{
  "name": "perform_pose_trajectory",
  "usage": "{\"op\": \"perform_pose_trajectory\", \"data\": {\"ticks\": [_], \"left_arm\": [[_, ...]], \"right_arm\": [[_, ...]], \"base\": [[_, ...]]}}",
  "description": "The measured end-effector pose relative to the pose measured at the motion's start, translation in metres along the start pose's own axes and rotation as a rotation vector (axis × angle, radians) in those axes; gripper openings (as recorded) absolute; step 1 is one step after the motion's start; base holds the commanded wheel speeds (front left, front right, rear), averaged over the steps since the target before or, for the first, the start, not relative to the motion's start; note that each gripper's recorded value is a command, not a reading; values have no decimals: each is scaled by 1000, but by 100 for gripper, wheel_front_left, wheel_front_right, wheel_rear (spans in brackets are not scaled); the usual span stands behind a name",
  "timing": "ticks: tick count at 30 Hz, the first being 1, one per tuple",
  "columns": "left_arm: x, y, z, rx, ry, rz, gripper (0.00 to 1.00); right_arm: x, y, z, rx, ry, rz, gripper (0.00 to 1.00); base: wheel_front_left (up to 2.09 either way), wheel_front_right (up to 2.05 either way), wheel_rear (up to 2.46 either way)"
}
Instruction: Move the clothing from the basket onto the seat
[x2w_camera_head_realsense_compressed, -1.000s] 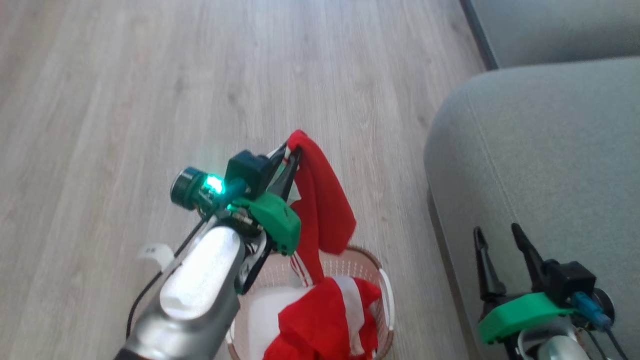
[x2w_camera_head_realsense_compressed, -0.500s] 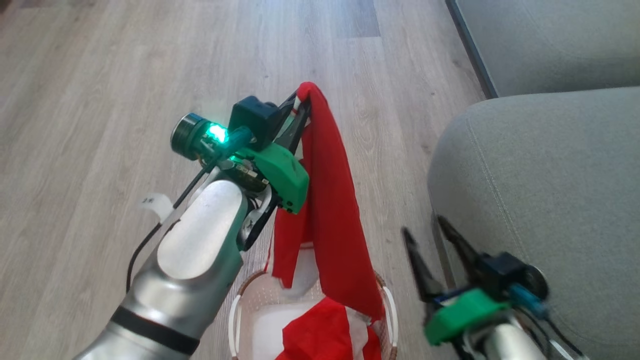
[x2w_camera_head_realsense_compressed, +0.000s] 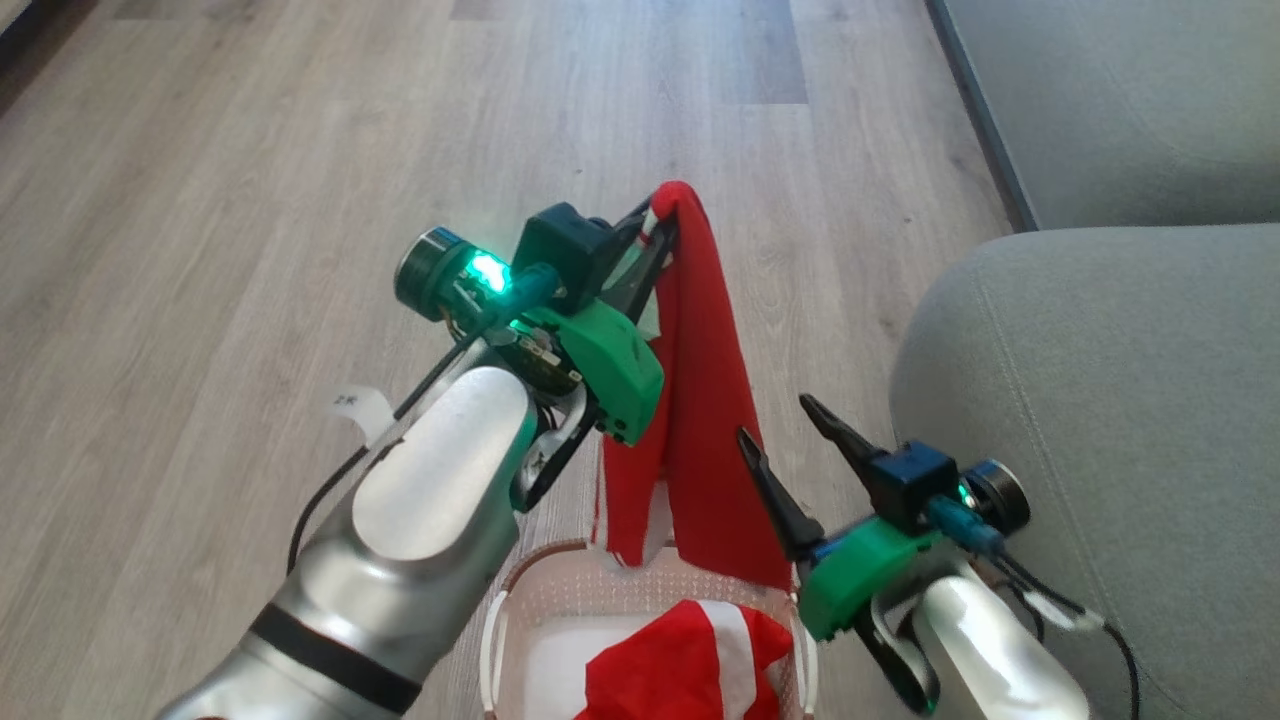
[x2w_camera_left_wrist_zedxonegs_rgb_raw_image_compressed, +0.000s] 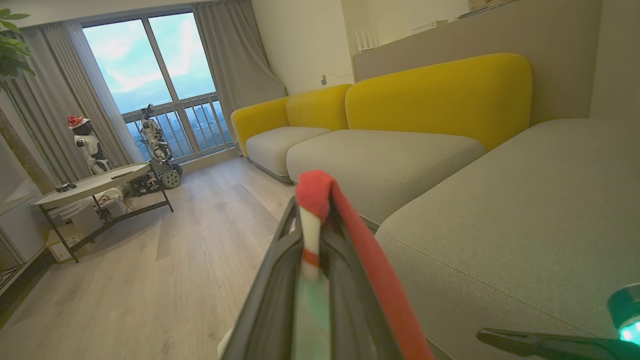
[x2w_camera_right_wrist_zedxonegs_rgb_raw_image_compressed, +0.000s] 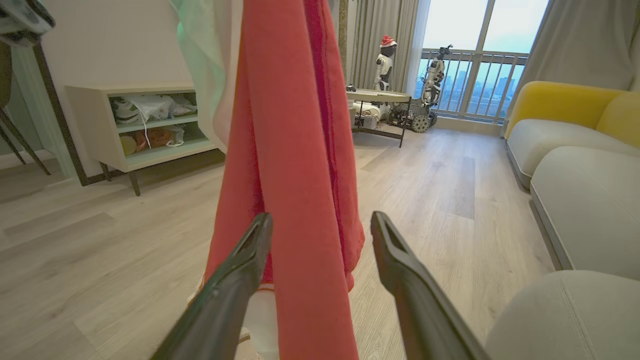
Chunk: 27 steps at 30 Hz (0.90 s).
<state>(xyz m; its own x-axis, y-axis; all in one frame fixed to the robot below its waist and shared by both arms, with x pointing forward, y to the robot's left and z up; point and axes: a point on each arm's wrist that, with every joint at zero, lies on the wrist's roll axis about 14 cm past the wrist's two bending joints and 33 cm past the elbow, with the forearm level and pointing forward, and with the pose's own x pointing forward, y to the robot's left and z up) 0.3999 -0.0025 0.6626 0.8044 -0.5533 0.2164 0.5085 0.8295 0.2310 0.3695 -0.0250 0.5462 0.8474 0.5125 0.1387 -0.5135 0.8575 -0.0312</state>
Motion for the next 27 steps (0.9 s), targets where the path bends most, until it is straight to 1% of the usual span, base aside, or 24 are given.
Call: {"op": "perform_pose_trajectory", "data": {"ticks": [4, 11, 12, 13, 14, 15, 16, 22, 25, 26, 27], "left_arm": [[-3, -2, 2, 6, -5, -9, 0], [-5, -6, 13, 6, -37, -18, 0], [-5, -6, 13, 6, -37, -18, 0], [-6, -6, 13, 5, -35, -17, 0], [-7, -6, 12, 3, -33, -15, 0], [-7, -6, 11, 4, -30, -12, 0], [-8, -6, 10, 4, -28, -12, 0], [-7, -2, 9, -14, -30, 11, 0], [-6, 3, 0, -21, -10, 25, 0], [-6, 6, -2, -26, -8, 37, 25], [-7, 9, -4, -32, -11, 49, 47]], "right_arm": [[15, 5, 1, -32, 15, 42, 100], [23, 33, -23, -22, 103, 143, 100], [23, 33, -23, -22, 103, 143, 95], [23, 36, -26, -16, 114, 152, 75], [24, 39, -28, -9, 120, 159, 49], [25, 40, -28, -3, 122, 164, 30], [26, 41, -29, 2, 124, 166, 0], [29, 38, -24, 24, 114, 156, 0], [30, 30, -17, 41, 90, 130, 0], [30, 25, -14, 47, 81, 113, 0], [30, 21, -11, 51, 70, 99, 0]], "base": [[0, 0, 0], [0, 0, 0], [0, 0, 0], [0, 0, 0], [0, 0, 0], [0, 0, 0], [0, 0, 0], [0, 0, 0], [0, 0, 0], [0, 0, 0], [0, 0, 0]]}}
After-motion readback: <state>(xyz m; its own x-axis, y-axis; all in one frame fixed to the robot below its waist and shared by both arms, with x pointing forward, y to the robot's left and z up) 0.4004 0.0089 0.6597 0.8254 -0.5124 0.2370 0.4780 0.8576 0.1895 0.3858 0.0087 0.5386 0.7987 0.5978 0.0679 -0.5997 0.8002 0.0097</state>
